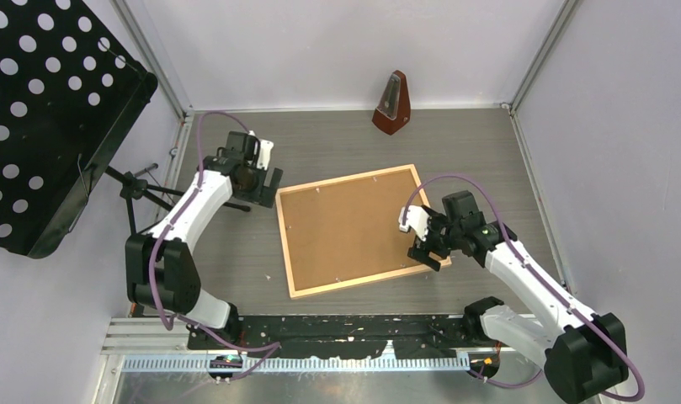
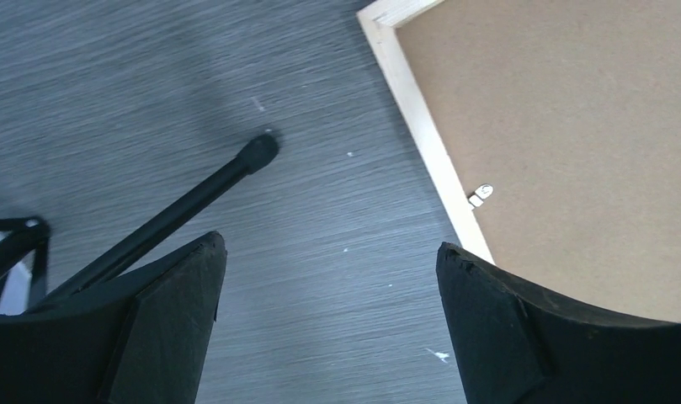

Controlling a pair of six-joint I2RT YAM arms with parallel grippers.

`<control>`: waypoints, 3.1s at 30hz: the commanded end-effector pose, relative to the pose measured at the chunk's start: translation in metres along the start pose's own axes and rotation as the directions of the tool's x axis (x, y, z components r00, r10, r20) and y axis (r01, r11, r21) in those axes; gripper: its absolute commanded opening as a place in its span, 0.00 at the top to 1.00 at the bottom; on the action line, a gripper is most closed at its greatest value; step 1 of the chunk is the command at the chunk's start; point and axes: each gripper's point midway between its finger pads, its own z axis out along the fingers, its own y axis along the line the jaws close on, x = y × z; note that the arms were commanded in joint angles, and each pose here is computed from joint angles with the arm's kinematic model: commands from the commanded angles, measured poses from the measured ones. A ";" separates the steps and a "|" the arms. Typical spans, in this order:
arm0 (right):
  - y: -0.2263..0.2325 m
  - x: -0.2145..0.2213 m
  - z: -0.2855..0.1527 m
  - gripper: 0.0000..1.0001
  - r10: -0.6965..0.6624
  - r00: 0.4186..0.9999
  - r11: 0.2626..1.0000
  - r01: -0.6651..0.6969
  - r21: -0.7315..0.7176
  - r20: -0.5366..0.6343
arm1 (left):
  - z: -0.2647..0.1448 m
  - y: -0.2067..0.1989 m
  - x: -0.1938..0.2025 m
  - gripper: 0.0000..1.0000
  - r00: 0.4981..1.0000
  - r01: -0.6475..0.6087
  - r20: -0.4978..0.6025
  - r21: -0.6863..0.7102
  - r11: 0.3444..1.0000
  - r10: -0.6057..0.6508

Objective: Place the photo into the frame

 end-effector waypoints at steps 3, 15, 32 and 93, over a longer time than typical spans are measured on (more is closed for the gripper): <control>-0.012 -0.009 -0.010 0.04 -0.060 0.998 0.993 0.061 0.101 -0.011 | -0.028 0.034 -0.021 0.04 0.994 -0.038 0.089 -0.173 0.984 0.055; 0.012 -0.026 -0.014 0.04 -0.122 0.993 0.991 0.121 0.057 0.005 | -0.038 0.032 -0.019 0.04 0.990 -0.037 0.129 -0.164 0.986 0.059; 0.060 -0.019 0.029 0.13 -0.342 0.936 0.936 0.331 -0.122 -0.080 | -0.022 0.025 -0.011 0.07 0.995 -0.050 0.080 -0.120 0.992 0.060; 0.080 -0.002 0.063 0.74 -0.409 0.899 0.892 0.357 -0.275 -0.159 | -0.015 0.018 -0.004 0.10 0.996 -0.059 0.055 -0.081 0.995 0.064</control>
